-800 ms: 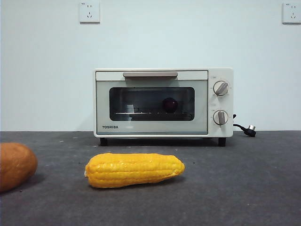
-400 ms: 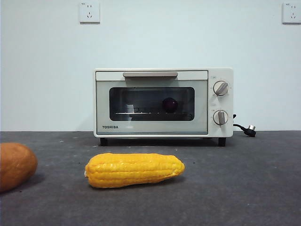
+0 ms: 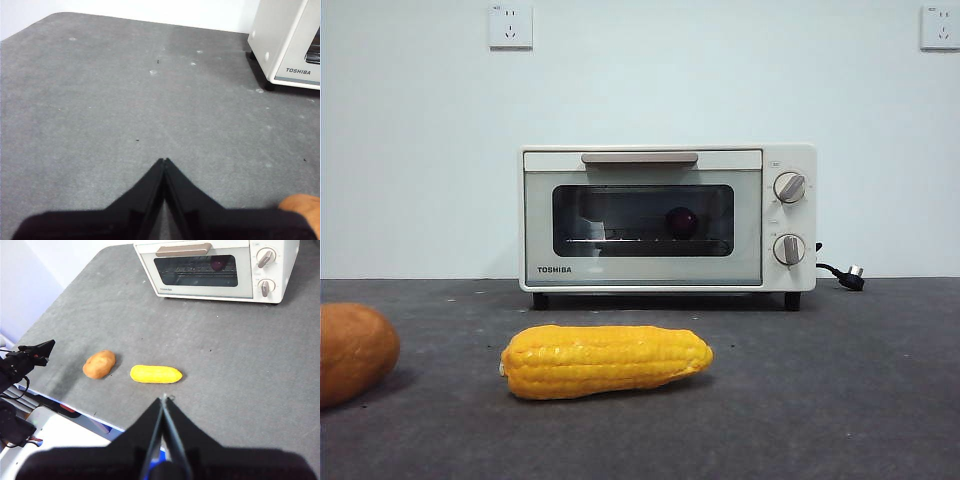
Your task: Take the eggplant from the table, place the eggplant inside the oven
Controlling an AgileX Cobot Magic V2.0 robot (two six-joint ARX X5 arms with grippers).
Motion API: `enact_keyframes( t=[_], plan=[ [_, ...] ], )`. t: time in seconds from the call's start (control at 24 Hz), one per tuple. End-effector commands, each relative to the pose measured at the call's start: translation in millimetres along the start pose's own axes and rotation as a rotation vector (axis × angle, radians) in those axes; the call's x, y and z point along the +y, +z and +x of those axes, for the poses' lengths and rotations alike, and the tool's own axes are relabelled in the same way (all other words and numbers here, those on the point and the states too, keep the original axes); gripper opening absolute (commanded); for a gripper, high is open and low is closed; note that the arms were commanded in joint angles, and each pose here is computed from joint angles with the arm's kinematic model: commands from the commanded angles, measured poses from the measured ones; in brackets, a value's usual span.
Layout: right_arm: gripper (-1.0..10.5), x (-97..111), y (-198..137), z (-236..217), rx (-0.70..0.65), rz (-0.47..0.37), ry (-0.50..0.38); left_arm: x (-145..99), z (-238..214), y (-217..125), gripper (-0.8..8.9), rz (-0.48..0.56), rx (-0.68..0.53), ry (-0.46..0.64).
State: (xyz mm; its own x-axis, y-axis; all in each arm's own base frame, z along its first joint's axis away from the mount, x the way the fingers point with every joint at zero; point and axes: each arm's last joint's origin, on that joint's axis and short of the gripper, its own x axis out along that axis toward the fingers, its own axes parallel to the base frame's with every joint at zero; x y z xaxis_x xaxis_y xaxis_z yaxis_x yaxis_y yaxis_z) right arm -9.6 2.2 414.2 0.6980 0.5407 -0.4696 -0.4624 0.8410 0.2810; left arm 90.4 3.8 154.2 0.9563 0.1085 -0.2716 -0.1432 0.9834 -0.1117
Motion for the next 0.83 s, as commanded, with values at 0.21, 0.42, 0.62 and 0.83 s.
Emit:
enact_keyframes(
  t=[0.21, 0.42, 0.62, 0.83],
  plan=[
    [0.0, -1.1, -2.5, 1.7, 0.028, -0.002, -0.011, 0.5, 1.4, -2.7, -0.04, -0.011, 0.006, 0.003],
    [0.0, -1.0, -2.5, 1.7, 0.028, -0.002, -0.010, 0.5, 1.4, -2.7, -0.04, -0.011, 0.006, 0.003],
    [0.0, -2.1, -2.3, 1.6, 0.021, -0.014, -0.048, 0.5, 1.4, -2.7, -0.04, -0.011, 0.006, 0.003],
    [0.0, -5.8, -1.3, 1.1, -0.004, -0.119, -0.203, 0.5, 1.4, -2.7, -0.04, -0.011, 0.006, 0.003]
  ],
)
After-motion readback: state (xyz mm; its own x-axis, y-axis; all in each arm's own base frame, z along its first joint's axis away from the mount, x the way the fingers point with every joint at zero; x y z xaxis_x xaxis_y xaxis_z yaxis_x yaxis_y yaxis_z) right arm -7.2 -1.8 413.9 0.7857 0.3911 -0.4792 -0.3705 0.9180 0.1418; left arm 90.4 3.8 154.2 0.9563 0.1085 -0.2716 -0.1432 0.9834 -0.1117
